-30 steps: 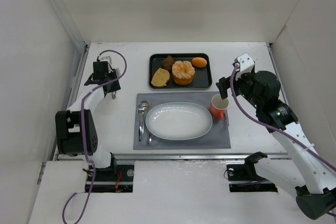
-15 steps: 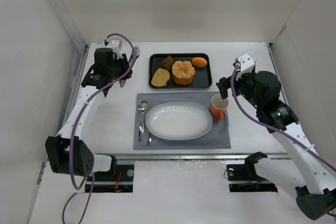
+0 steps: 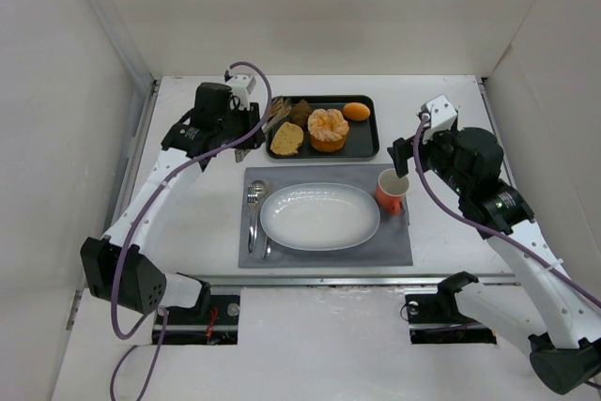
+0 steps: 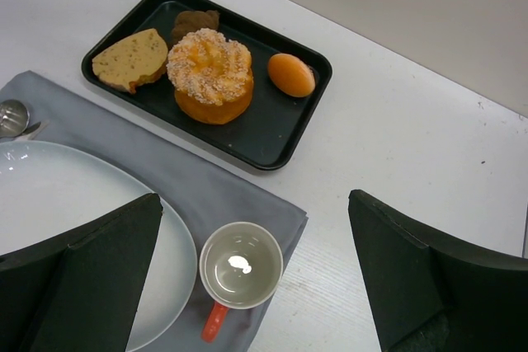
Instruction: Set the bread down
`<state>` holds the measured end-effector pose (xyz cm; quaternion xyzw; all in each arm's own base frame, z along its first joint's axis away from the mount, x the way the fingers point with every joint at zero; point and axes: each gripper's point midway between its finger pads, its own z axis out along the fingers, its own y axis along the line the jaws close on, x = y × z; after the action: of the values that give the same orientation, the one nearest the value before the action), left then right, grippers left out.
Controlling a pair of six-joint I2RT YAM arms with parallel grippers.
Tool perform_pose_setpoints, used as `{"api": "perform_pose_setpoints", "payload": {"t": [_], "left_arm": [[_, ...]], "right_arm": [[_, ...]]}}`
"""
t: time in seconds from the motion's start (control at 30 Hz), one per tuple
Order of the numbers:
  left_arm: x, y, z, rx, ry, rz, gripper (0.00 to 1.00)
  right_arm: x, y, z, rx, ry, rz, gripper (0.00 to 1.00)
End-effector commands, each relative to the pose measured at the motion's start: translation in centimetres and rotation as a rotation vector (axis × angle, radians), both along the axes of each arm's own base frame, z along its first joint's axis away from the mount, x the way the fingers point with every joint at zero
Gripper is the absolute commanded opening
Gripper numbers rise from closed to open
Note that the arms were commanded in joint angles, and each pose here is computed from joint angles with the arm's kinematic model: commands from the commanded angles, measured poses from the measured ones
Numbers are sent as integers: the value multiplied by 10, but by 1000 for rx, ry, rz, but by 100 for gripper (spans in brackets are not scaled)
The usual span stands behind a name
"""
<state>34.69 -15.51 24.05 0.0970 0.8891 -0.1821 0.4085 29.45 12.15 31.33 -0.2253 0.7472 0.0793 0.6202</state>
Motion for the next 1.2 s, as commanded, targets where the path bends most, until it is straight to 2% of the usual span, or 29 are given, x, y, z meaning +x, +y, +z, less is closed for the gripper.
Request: {"api": "perform_pose_setpoints", "payload": {"t": [0.0, 0.3, 0.73, 1.0, 1.17], "left_arm": [[-3, -10, 21, 34, -50, -37, 32], [-8, -27, -9, 207, -17, -44, 32], [-19, -35, -26, 326, -29, -56, 32], [-23, -45, -50, 443, -7, -62, 32], [-23, -49, -53, 461, -8, -57, 32]], "right_arm": [[3, -3, 22, 27, -67, -18, 100], [4, -5, 22, 17, -72, -25, 100], [4, -5, 22, 17, -72, -25, 100], [4, -5, 22, 17, -72, -25, 100], [4, -5, 22, 17, -72, -25, 100]]}}
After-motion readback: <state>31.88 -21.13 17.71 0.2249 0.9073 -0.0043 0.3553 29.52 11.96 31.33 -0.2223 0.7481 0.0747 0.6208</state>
